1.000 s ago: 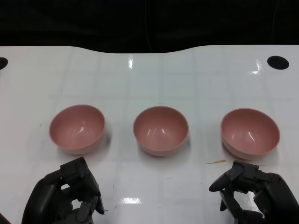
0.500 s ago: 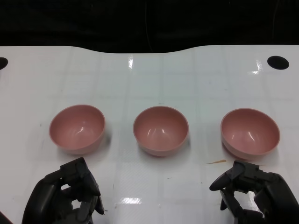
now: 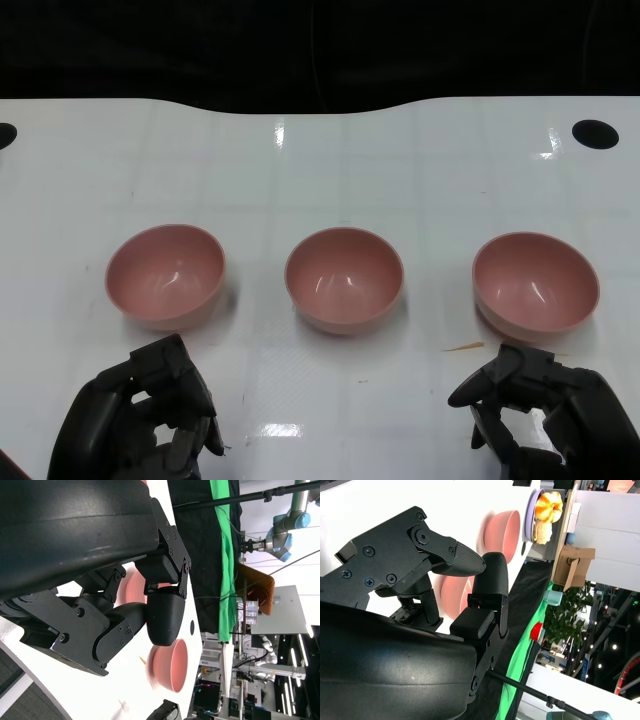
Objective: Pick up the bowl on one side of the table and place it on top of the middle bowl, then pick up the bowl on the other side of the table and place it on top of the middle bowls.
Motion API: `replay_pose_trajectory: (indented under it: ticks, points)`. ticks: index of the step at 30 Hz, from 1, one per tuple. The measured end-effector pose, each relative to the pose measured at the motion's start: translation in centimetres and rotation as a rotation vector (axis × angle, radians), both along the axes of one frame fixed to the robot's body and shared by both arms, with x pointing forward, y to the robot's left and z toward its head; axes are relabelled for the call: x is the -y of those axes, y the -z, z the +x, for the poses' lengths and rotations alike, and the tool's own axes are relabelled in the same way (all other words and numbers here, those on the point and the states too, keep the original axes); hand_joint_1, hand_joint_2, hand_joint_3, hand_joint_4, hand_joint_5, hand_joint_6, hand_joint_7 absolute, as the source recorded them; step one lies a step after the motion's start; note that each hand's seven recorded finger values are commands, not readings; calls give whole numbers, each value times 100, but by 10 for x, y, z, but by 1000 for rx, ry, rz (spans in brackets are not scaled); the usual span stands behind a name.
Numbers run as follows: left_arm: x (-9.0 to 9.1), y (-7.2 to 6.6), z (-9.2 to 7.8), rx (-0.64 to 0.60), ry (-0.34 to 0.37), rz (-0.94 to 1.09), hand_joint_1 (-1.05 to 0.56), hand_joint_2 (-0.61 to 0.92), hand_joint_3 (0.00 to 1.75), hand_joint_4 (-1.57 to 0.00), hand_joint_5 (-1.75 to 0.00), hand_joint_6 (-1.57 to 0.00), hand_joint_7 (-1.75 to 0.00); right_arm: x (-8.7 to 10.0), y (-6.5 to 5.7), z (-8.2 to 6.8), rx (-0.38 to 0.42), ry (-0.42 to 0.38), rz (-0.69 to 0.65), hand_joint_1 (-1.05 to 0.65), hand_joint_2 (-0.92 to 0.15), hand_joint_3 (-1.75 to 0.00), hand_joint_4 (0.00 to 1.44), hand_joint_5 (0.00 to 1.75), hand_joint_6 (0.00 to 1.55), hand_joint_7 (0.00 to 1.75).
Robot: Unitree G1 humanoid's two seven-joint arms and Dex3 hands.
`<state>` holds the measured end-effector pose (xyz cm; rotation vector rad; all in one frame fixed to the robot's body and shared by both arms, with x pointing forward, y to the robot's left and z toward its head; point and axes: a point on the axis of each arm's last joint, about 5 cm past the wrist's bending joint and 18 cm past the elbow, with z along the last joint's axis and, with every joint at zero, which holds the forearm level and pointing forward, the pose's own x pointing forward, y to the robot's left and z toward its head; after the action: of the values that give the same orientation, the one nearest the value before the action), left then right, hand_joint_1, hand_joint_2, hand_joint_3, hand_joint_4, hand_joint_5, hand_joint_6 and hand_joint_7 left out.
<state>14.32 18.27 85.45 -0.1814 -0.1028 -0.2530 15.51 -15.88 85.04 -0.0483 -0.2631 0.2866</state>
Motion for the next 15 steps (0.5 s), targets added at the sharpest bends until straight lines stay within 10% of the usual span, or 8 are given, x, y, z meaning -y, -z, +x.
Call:
replay_pose_trajectory:
  ticks: [15]
  points:
    - [0,0,0,-3,0,1,-13,54,118,-82,-174,-79,-153,4,-7,7,72,41,-112,-33,-92,-15,60,84,68,26]
